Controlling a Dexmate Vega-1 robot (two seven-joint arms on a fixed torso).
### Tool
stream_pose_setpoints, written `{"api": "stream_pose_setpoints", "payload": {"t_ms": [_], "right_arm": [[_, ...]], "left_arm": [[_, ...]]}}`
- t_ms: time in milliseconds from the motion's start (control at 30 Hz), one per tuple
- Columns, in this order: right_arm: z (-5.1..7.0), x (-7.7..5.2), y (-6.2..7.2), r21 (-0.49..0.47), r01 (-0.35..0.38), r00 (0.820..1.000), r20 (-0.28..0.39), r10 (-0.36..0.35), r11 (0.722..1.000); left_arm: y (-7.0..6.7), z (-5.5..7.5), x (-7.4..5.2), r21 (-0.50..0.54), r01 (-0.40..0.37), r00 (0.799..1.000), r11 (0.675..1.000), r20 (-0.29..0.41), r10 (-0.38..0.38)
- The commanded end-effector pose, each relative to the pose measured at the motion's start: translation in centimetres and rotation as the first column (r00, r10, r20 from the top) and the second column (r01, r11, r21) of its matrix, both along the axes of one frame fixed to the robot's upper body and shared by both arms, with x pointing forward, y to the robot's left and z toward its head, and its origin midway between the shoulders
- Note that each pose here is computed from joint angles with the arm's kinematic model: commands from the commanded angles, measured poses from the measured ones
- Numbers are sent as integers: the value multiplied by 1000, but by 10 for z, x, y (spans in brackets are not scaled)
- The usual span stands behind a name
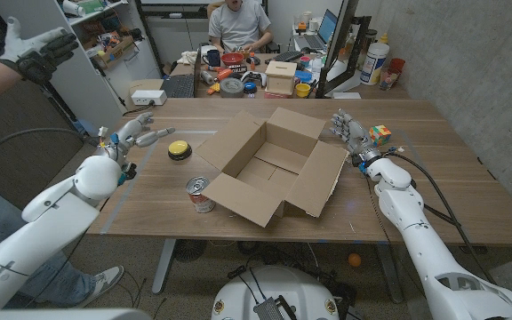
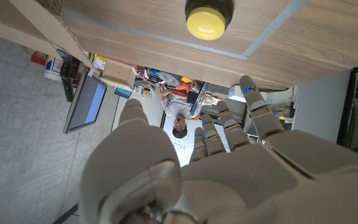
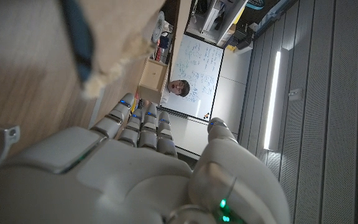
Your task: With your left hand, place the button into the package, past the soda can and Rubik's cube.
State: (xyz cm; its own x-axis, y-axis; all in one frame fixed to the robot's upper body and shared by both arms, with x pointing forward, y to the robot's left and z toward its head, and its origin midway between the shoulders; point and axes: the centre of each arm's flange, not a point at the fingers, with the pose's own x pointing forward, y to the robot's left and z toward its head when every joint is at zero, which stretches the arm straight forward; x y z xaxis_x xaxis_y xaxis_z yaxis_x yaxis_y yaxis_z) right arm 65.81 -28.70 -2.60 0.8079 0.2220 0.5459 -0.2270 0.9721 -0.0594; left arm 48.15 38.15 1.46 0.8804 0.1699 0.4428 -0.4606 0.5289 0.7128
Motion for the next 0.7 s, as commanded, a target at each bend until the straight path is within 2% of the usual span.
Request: {"api": "stream_pose_setpoints", "payload": {"t_ms": [33, 133, 267, 567, 700], "right_arm": [[-6, 4, -1, -7, -8, 1000, -14, 8, 1000], [-8, 5, -1, -7, -10, 1000, -17, 10, 1000], [-10, 6, -1, -4, -12, 1000, -21, 12, 1000], [-12, 6, -2, -7, -9, 1000, -26, 9, 1000], [-10, 5, -3, -14, -6, 1000, -23, 5, 1000]], "left_arm": [[-7, 14, -25, 233, -362, 931, 902, 51, 360], [-10, 17, -26, 276, -406, 912, 871, 58, 406], [-10, 20, -25, 299, -424, 901, 855, 42, 432], [-6, 22, -16, 303, -429, 897, 851, 33, 441], [-5, 19, -6, 317, -434, 894, 843, 39, 446]]}}
